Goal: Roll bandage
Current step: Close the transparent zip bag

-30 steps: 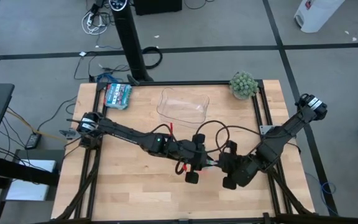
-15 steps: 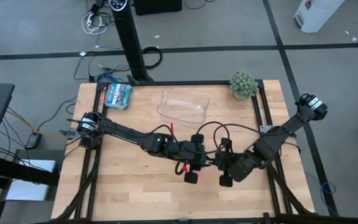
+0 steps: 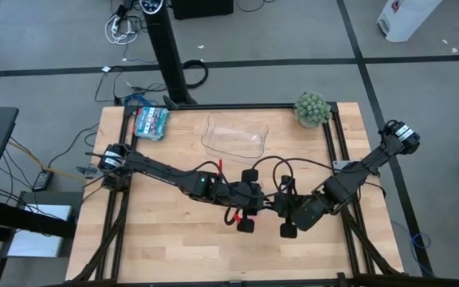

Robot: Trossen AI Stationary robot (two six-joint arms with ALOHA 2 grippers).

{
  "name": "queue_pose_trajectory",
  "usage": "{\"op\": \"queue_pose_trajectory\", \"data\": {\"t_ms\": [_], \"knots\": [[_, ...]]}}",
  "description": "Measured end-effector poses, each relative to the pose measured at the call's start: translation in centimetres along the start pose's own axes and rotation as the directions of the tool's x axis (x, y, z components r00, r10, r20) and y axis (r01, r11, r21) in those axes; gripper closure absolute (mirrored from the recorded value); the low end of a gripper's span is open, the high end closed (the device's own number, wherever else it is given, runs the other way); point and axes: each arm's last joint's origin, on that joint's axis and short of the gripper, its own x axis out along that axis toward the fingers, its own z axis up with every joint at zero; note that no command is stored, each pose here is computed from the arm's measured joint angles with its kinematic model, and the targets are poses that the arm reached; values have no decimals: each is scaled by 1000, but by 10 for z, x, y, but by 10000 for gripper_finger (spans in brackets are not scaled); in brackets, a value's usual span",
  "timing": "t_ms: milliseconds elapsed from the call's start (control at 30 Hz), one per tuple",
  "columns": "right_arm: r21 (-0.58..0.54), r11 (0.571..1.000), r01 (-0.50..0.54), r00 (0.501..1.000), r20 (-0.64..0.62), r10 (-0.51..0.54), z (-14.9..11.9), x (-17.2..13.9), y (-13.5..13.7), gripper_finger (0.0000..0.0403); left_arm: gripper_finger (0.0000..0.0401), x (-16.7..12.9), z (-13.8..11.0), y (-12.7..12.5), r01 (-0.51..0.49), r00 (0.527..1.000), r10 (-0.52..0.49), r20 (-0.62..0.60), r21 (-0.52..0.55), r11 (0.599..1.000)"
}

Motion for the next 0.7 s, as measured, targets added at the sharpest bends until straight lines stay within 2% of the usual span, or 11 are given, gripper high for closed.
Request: {"op": "queue_pose_trajectory", "data": {"t_ms": [100,267,567,700], "knots": [[-8,1000,1,1000,3,-1,0,0,0,403,318,0,0,0,-10,1000,10,-2,2,1000],[-15,1000,9,1000,8,-9,0,0,0,403,386,-1,-1,0,-9,1000,9,-19,5,1000],[-18,1000,16,1000,14,-15,0,0,0,402,399,-1,-5,0,-32,998,32,-56,-2,999],[1,1000,9,1000,3,-9,0,0,0,402,399,-1,-11,2,-64,991,66,-117,13,998]]}}
